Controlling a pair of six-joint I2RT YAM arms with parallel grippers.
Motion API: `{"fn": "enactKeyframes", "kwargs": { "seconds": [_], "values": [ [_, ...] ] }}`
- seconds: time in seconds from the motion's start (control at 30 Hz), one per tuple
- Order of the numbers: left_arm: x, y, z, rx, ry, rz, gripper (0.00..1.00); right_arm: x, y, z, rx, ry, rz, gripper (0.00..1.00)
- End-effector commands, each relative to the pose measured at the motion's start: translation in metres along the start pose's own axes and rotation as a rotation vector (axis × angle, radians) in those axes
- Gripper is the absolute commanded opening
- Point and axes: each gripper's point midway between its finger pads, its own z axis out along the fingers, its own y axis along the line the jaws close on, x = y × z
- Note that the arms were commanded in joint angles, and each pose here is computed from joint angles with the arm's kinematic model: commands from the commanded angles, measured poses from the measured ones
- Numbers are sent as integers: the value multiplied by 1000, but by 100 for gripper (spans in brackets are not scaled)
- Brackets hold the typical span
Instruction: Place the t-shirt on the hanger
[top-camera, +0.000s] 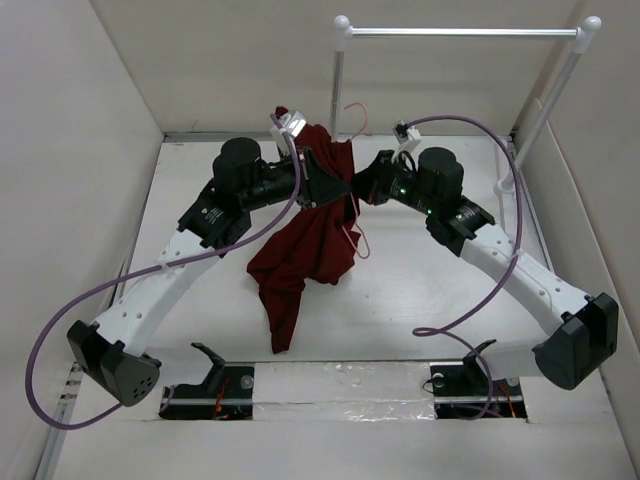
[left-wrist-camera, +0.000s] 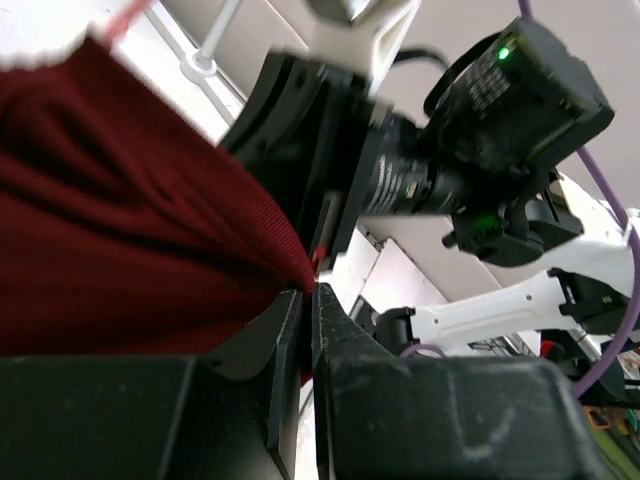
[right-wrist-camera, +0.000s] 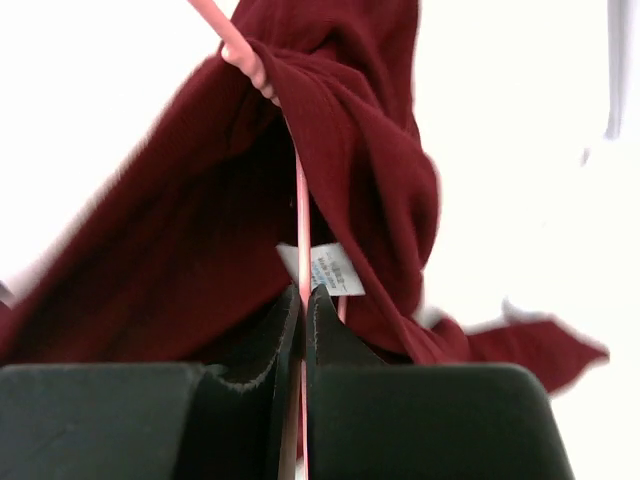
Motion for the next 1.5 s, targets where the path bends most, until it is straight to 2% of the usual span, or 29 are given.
{"fn": "enactKeyframes", "kwargs": {
  "seconds": [0.0,0.13,0.17,0.23,0.27,0.33,0.4,0.57,0.8,0.93,1.2,1.47],
  "values": [
    [-9,-35,-26,91,-44,38,0,-83,52,-17,-127,-307,-103,0],
    [-8,-24,-38,-7,-66,20,0,-97,84,-42,-173,-424,-137,0],
    [-9,-21,-40,-34,-77,18,1,-93,80,-42,-150,-433,-130,0],
    [-11,-13,-45,-95,-97,11,10,-93,87,-50,-168,-458,-122,0],
    [-13,-12,-46,-106,-101,13,23,-95,88,-58,-168,-478,-118,0],
    [-14,-8,-48,-137,-99,25,31,-89,86,-61,-163,-486,-110,0],
    [-33,-14,-53,-162,-147,56,36,-85,84,-67,-150,-486,-105,0],
    [-77,-34,-61,-181,-250,104,41,-79,82,-78,-143,-500,-112,0],
    [-112,-44,-53,-149,-389,-11,51,-69,75,-83,-95,-493,-130,0],
    [-113,-25,-33,-191,-380,-93,54,-64,74,-84,-90,-479,-127,0],
    [-126,-12,-16,-200,-440,-159,58,-57,82,-86,-97,-450,-145,0],
    [-104,11,22,-188,-328,-203,60,-58,86,-85,-105,-443,-148,0]
  ]
}}
